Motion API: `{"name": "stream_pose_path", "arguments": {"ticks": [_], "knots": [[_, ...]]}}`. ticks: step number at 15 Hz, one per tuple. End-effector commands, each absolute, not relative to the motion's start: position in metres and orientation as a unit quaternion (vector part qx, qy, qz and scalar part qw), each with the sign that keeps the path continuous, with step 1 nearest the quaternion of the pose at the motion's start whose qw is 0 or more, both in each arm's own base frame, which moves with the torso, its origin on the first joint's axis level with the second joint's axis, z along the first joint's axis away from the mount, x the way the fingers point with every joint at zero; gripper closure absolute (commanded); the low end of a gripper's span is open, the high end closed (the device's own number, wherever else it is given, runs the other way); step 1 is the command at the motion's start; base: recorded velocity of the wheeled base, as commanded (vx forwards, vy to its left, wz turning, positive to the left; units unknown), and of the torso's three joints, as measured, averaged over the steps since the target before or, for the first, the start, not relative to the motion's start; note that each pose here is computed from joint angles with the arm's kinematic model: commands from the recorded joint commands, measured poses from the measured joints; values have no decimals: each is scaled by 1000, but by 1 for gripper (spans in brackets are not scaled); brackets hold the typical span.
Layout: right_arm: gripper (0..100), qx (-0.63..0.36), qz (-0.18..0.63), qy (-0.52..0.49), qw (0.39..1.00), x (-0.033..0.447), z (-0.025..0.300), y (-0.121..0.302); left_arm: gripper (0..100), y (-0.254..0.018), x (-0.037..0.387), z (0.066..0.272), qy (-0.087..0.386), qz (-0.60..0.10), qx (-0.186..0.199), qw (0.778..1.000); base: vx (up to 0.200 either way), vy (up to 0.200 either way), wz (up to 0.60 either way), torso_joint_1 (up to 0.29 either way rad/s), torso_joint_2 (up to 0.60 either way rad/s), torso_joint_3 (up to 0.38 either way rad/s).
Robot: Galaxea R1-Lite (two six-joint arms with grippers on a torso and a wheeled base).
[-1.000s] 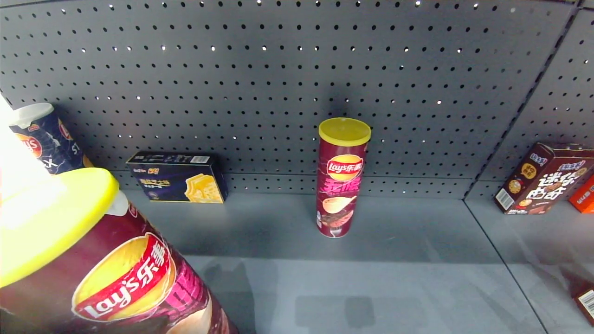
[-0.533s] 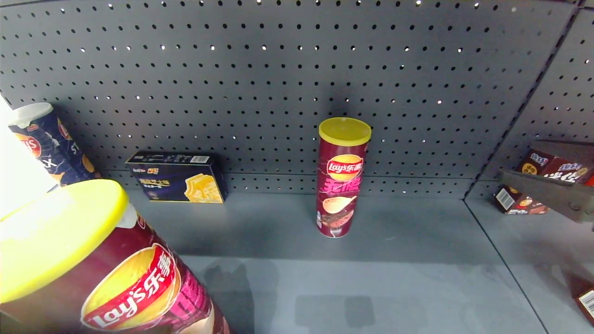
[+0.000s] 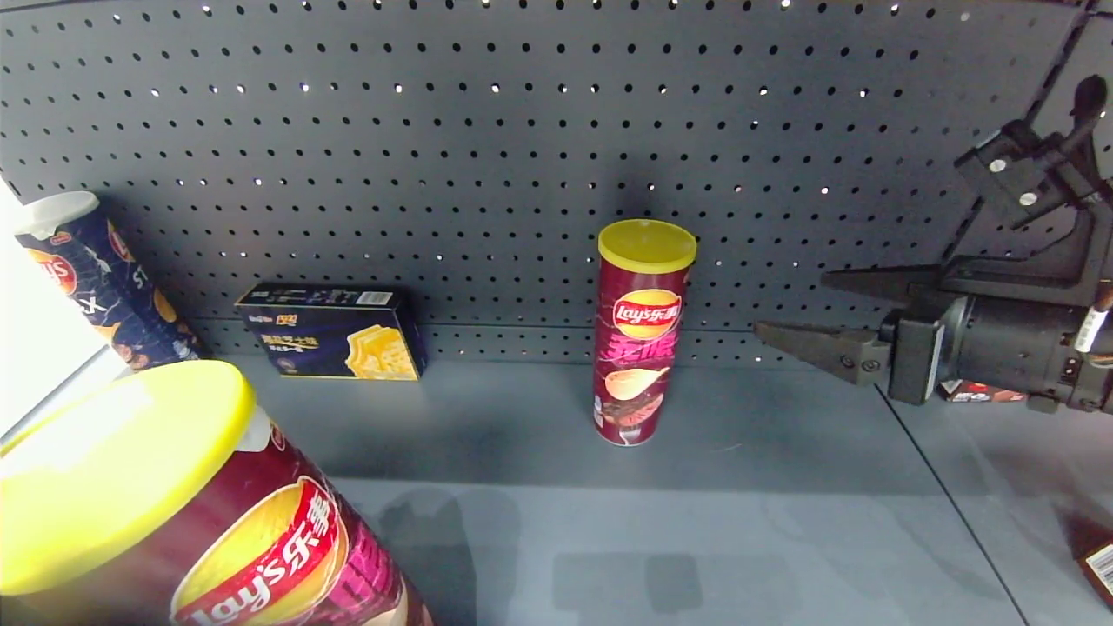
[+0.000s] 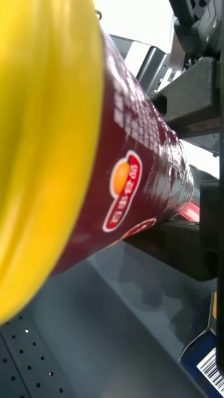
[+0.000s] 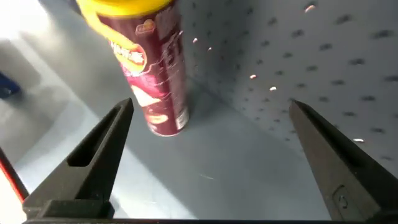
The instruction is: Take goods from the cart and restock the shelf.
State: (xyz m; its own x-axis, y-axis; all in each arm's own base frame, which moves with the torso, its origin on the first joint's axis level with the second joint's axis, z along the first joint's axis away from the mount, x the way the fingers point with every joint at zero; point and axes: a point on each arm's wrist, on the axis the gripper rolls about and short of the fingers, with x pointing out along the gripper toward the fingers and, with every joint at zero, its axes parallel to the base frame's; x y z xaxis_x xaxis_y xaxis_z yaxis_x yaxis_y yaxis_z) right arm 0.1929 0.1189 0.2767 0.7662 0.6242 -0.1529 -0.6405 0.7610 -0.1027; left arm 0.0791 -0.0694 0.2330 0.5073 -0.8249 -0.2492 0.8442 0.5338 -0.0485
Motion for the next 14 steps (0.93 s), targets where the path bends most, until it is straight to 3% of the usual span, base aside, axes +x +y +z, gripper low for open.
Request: {"name": "stream_pose_path", "arguments": {"ticks": [1, 8, 14], "knots": [[0, -75, 348, 63, 932, 206, 266, 129, 100, -70, 79, 232, 123, -482, 40, 866, 0, 0, 0, 0, 0, 0], [0, -57, 457, 41, 887, 209, 256, 137, 100, -70, 79, 232, 124, -483, 40, 866, 0, 0, 0, 0, 0, 0], [0, -53, 490, 32, 869, 221, 249, 144, 100, -70, 79, 232, 123, -482, 40, 866, 0, 0, 0, 0, 0, 0]]}}
